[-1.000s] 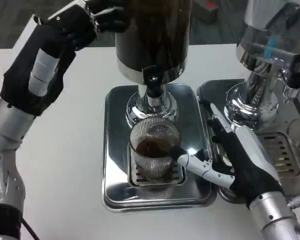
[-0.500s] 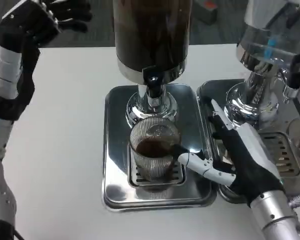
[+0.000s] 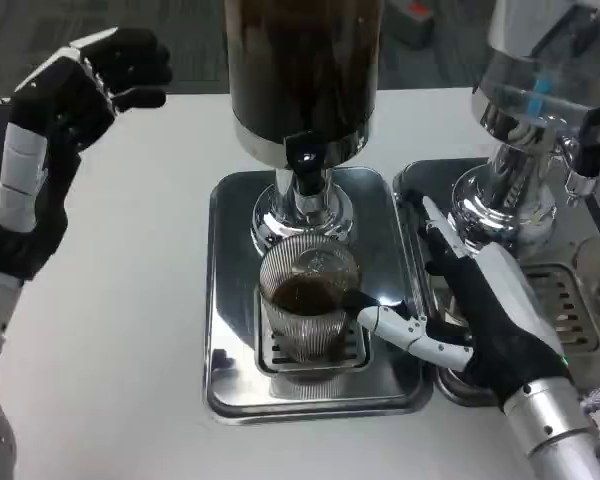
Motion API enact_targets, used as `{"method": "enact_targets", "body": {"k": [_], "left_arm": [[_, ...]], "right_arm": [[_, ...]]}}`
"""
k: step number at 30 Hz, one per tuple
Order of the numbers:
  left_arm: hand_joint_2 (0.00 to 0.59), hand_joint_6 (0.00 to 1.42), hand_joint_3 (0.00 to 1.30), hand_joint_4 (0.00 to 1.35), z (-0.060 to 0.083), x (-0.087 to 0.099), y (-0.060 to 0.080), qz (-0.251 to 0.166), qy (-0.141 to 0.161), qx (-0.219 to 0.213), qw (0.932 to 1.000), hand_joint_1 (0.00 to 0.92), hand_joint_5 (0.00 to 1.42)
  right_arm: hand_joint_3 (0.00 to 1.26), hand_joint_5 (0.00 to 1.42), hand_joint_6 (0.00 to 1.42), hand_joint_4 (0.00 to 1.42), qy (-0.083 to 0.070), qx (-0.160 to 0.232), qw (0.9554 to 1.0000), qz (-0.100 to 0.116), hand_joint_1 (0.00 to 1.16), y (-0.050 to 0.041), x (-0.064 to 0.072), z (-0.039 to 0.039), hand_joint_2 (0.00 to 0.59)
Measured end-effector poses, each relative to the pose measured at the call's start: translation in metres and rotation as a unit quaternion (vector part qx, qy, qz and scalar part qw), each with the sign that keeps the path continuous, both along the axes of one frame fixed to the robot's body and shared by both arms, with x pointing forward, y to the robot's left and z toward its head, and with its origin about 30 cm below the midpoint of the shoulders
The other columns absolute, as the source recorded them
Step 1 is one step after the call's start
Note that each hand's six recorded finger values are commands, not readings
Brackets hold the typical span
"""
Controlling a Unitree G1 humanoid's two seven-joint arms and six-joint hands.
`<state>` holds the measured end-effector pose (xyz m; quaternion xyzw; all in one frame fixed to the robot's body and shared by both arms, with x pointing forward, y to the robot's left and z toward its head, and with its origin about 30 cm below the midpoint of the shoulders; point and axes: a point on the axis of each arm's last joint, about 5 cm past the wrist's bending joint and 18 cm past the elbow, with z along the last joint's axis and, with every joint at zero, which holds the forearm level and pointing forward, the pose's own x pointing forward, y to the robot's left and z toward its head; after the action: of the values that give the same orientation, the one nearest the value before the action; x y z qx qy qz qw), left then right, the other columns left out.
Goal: Grasp the cup under the faucet to collect the drink, then remove the cup.
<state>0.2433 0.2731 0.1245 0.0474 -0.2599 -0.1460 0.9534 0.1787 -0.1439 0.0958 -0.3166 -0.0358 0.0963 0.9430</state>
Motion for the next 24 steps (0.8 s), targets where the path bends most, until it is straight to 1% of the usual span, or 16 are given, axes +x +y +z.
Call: {"method": "enact_targets", "body": {"k": [5, 8, 12, 14, 17, 21, 24], "left_arm": [[0.137, 0.37, 0.39, 0.36, -0.008, -0.005, 0.003, 0.002, 0.027, -0.003, 0.9996, 0.000, 0.35], [0.139, 0.38, 0.39, 0.37, -0.013, -0.008, 0.004, 0.001, 0.043, -0.002, 0.9991, 0.000, 0.35], [0.139, 0.39, 0.39, 0.38, -0.018, -0.011, 0.005, -0.004, 0.059, -0.002, 0.9982, 0.000, 0.36], [0.139, 0.39, 0.39, 0.38, -0.021, -0.014, 0.005, -0.007, 0.069, 0.001, 0.9976, 0.000, 0.36], [0.140, 0.39, 0.40, 0.39, -0.024, -0.015, 0.004, -0.016, 0.083, 0.010, 0.9963, 0.000, 0.36], [0.142, 0.39, 0.40, 0.39, -0.026, -0.015, 0.001, -0.026, 0.092, 0.015, 0.9953, 0.000, 0.37], [0.145, 0.40, 0.41, 0.40, -0.026, -0.015, 0.001, -0.030, 0.095, 0.016, 0.9950, 0.000, 0.37]], "right_arm": [[0.00, 0.05, 0.20, 0.00, 0.005, -0.005, 1.0000, 0.005, 0.40, 0.0003, 0.001, -0.0019, 0.143], [0.00, 0.05, 0.20, 0.00, 0.006, -0.007, 0.9999, 0.008, 0.41, 0.0010, 0.002, -0.0020, 0.143], [0.00, 0.05, 0.20, 0.00, 0.001, -0.007, 0.9998, 0.019, 0.40, 0.0025, 0.005, -0.0013, 0.144], [0.00, 0.05, 0.20, 0.00, 0.003, -0.005, 0.9996, 0.027, 0.43, 0.0033, 0.006, -0.0024, 0.152], [0.00, 0.05, 0.20, 0.00, 0.008, -0.003, 0.9994, 0.032, 0.43, 0.0036, 0.005, -0.0043, 0.153], [0.00, 0.05, 0.20, 0.00, 0.008, 0.002, 0.9993, 0.037, 0.43, 0.0045, 0.005, -0.0051, 0.153], [0.00, 0.06, 0.20, 0.00, 0.011, 0.006, 0.9991, 0.042, 0.44, 0.0052, 0.005, -0.0068, 0.164]]}}
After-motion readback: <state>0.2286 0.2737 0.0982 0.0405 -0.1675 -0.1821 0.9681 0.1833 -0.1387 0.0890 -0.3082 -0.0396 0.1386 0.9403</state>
